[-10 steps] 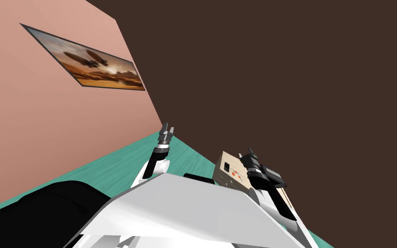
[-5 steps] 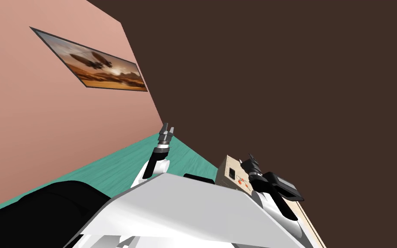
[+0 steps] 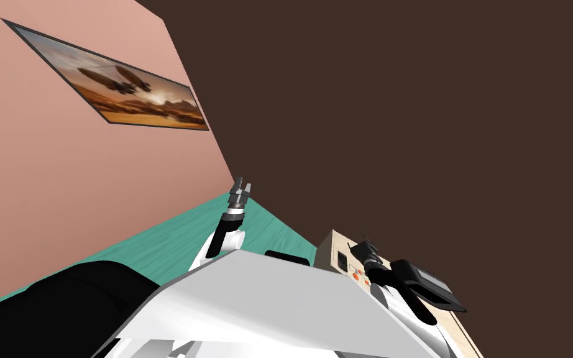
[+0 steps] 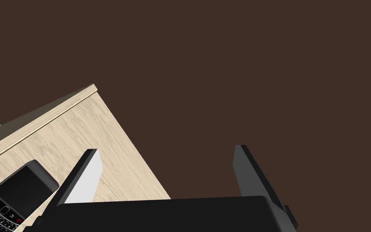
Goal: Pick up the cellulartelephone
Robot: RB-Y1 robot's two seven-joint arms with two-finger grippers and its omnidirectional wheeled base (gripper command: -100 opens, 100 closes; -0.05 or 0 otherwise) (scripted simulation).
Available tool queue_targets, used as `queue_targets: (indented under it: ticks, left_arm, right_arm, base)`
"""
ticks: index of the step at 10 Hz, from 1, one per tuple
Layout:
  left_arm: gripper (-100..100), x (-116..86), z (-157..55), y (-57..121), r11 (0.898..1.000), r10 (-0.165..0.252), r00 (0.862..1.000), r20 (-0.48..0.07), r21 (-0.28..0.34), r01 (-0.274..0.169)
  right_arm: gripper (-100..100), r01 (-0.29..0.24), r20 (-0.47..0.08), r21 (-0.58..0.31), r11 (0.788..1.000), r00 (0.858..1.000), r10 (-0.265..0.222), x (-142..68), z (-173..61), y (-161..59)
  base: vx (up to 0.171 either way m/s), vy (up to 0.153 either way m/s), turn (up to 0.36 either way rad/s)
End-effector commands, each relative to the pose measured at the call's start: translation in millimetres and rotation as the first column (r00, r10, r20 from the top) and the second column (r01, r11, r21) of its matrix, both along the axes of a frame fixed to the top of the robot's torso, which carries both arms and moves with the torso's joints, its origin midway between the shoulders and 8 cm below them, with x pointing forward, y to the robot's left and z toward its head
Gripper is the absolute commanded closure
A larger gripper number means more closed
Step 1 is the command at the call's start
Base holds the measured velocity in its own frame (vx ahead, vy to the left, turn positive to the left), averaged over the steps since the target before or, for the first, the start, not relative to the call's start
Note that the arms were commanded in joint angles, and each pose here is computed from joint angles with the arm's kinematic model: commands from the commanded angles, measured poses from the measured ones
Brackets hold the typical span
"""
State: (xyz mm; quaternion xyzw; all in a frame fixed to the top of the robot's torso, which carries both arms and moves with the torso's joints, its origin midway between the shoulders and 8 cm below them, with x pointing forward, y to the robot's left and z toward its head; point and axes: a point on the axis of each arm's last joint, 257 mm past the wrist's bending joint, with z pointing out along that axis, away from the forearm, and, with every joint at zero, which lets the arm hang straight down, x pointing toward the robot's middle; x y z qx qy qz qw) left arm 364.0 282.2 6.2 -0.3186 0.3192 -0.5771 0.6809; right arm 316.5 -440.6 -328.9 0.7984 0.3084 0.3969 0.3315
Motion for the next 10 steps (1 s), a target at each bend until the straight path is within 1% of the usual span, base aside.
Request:
queue_targets:
  ticks: [1,2,3,4,5,6,7,8,9,10]
  left_arm:
    - [0,0,0,0.0,1.0,0.0,1.0,0.0,0.0,0.0]
    - [0,0,0,0.0,1.0,0.0,1.0,0.0,0.0,0.0]
    - [0,0,0,0.0,1.0,0.0,1.0,0.0,0.0,0.0]
    - [0,0,0,0.0,1.0,0.0,1.0,0.0,0.0,0.0]
    - [0,0,0,0.0,1.0,0.0,1.0,0.0,0.0,0.0]
    - [0,0,0,0.0,1.0,0.0,1.0,0.0,0.0,0.0]
    - [0,0,0,0.0,1.0,0.0,1.0,0.0,0.0,0.0]
    - [0,0,0,0.0,1.0,0.0,1.0,0.0,0.0,0.0]
    - [0,0,0,0.0,1.0,0.0,1.0,0.0,0.0,0.0]
    - [0,0,0,0.0,1.0,0.0,1.0,0.0,0.0,0.0]
  right_arm:
    - [-100,0.023,-0.04,0.036,0.999,0.999,-0.021,-6,-16,-1]
    - [-100,0.067,-0.088,0.087,0.994,0.994,-0.06,-19,-35,-8]
    - [-100,0.069,-0.101,0.091,0.993,0.993,-0.06,-21,-38,-8]
    - [-100,0.118,-0.154,0.139,0.983,0.983,-0.096,-36,-58,-15]
    - [-100,0.12,-0.162,0.141,0.983,0.982,-0.096,-38,-60,-14]
    - [-100,0.172,-0.214,0.185,0.968,0.968,-0.131,-53,-79,-20]
    - [-100,0.174,-0.224,0.187,0.967,0.966,-0.131,-55,-81,-19]
    - [-100,0.229,-0.273,0.225,0.947,0.948,-0.164,-71,-98,-24]
    - [-100,0.231,-0.284,0.227,0.946,0.945,-0.163,-73,-100,-24]
    - [-100,0.286,-0.33,0.259,0.923,0.924,-0.194,-89,-116,-28]
  base:
    - [0.074,0.034,-0.015]
    - [0.097,0.03,-0.025]
    - [0.1,0.032,-0.012]
    - [0.113,0.048,-0.017]
    - [0.086,0.047,-0.02]
    - [0.091,0.047,-0.029]
    - [0.078,0.032,-0.02]
    - [0.091,0.027,-0.032]
    - [0.076,0.02,-0.02]
    - [0.095,0.013,-0.031]
